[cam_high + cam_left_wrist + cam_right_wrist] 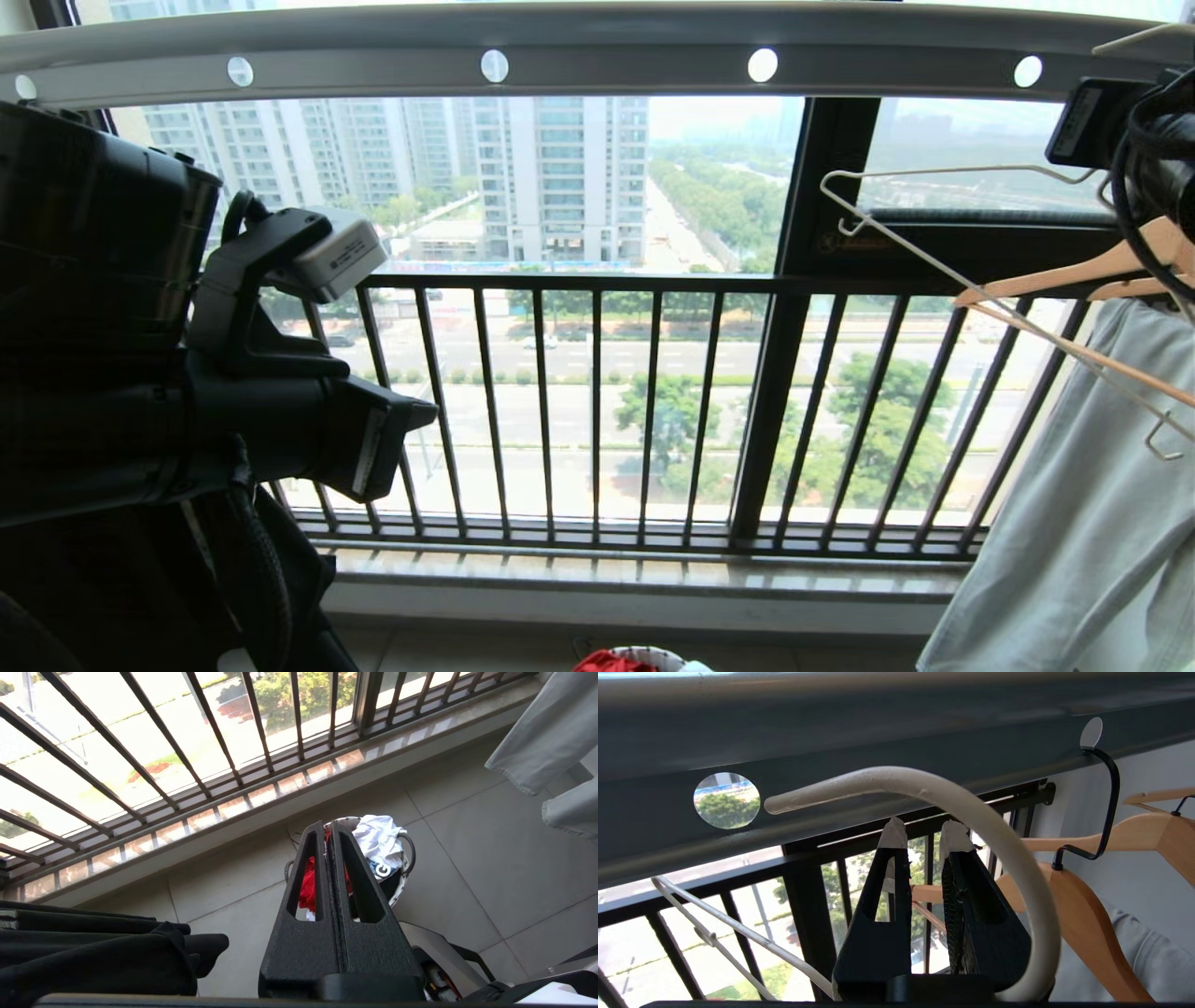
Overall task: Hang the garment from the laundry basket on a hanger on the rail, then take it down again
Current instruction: Hang the clothes rack on the clothesline
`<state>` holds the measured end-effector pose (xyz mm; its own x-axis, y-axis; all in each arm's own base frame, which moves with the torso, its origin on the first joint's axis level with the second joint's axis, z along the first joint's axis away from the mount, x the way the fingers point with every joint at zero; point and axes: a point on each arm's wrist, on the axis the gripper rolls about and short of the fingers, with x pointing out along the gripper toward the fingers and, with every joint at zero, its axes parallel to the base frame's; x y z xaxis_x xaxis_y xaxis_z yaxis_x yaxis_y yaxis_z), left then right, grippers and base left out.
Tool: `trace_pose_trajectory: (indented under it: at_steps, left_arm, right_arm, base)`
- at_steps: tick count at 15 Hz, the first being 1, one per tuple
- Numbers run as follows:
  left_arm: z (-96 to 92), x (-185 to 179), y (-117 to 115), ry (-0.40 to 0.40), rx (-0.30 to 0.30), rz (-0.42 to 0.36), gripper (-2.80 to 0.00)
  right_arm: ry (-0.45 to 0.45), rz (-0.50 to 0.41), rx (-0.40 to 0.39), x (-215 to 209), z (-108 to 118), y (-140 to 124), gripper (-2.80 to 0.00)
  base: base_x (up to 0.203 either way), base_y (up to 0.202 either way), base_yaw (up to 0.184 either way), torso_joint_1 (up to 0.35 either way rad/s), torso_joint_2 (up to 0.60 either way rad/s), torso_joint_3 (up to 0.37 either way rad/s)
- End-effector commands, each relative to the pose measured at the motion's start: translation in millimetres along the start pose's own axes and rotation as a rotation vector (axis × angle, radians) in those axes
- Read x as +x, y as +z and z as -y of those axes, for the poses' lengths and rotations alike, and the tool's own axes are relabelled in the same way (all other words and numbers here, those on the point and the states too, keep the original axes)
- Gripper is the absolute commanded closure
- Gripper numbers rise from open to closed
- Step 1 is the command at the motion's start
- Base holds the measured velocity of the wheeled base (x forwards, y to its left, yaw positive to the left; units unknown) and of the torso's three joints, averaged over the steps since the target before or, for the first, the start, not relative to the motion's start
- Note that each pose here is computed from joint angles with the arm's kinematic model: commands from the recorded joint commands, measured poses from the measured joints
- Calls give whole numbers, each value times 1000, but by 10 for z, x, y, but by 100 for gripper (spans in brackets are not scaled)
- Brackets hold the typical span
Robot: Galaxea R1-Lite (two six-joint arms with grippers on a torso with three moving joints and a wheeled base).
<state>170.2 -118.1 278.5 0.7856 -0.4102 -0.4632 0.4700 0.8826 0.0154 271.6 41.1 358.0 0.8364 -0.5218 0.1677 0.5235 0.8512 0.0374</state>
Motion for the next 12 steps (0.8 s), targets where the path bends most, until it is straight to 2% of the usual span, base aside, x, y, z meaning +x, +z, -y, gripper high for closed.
trace_pose_trajectory:
  at_steps: [1, 4, 12]
  left_arm:
    - [3, 24, -7, 2, 1, -9, 0]
    - [11, 98, -22, 3, 3, -31, 0]
    - [13, 115, -29, 3, 7, -37, 0]
  right_arm:
    - [3, -18, -27, 125, -98, -110, 0]
    - [8, -30, -44, 203, -179, -183, 0]
    - [13, -18, -54, 239, -223, -153, 0]
  base:
    - [0, 0, 0, 0, 0, 0]
    - [0, 0, 0, 0, 0, 0]
    - [0, 0, 0, 0, 0, 0]
